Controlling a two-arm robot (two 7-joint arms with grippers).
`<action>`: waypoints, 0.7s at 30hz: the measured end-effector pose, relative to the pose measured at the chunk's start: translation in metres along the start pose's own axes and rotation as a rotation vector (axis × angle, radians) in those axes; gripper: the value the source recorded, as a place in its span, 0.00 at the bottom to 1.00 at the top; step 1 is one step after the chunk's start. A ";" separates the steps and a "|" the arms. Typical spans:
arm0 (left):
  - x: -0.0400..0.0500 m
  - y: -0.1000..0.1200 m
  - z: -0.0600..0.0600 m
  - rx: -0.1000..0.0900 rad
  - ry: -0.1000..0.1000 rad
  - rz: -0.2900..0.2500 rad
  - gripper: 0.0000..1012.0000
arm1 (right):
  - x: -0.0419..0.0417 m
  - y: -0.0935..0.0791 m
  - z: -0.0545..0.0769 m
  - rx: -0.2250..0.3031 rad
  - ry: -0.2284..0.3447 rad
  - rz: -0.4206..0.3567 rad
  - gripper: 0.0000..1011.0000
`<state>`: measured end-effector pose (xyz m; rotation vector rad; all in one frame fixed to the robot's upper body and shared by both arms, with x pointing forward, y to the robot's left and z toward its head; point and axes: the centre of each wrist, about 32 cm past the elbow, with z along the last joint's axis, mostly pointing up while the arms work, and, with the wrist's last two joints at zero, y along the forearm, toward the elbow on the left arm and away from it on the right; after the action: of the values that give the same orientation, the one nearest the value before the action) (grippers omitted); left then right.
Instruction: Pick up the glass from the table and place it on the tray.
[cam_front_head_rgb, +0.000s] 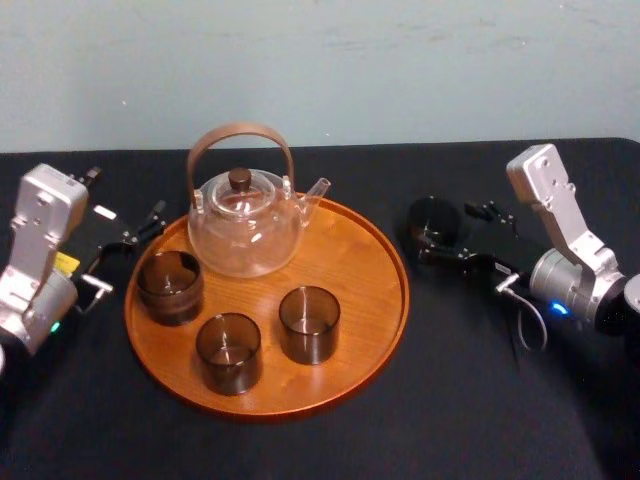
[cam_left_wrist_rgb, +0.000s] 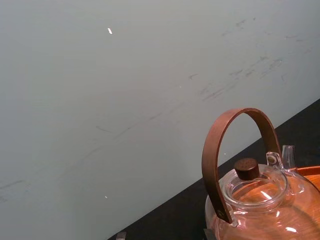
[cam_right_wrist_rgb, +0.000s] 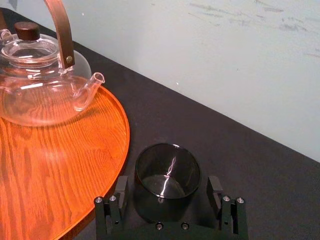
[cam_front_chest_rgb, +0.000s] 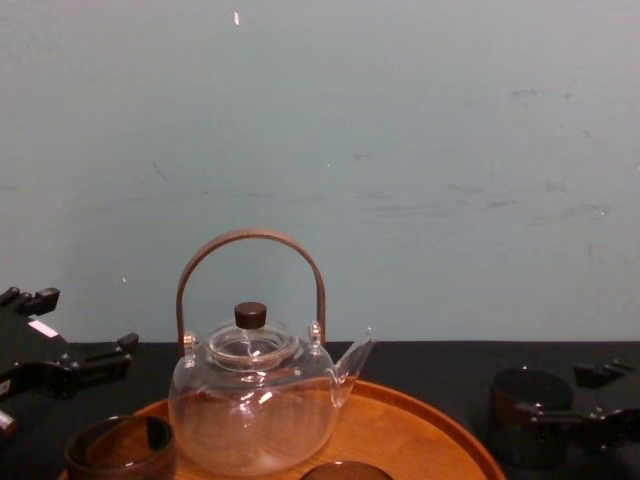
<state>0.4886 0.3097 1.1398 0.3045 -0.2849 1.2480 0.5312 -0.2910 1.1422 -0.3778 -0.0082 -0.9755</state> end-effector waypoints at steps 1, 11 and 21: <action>0.0000 0.000 0.000 0.000 0.000 0.000 0.99 | 0.0003 0.000 0.001 0.001 -0.001 0.000 0.99; 0.0000 0.000 0.000 0.000 0.000 0.000 0.99 | 0.0025 0.009 0.000 -0.003 0.003 0.005 0.99; 0.0000 0.000 0.000 0.000 0.000 0.000 0.99 | 0.0045 0.020 -0.001 -0.002 0.003 0.007 0.99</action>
<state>0.4886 0.3096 1.1398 0.3044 -0.2850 1.2480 0.5495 -0.2852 1.1356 -0.3780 -0.0026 -0.9693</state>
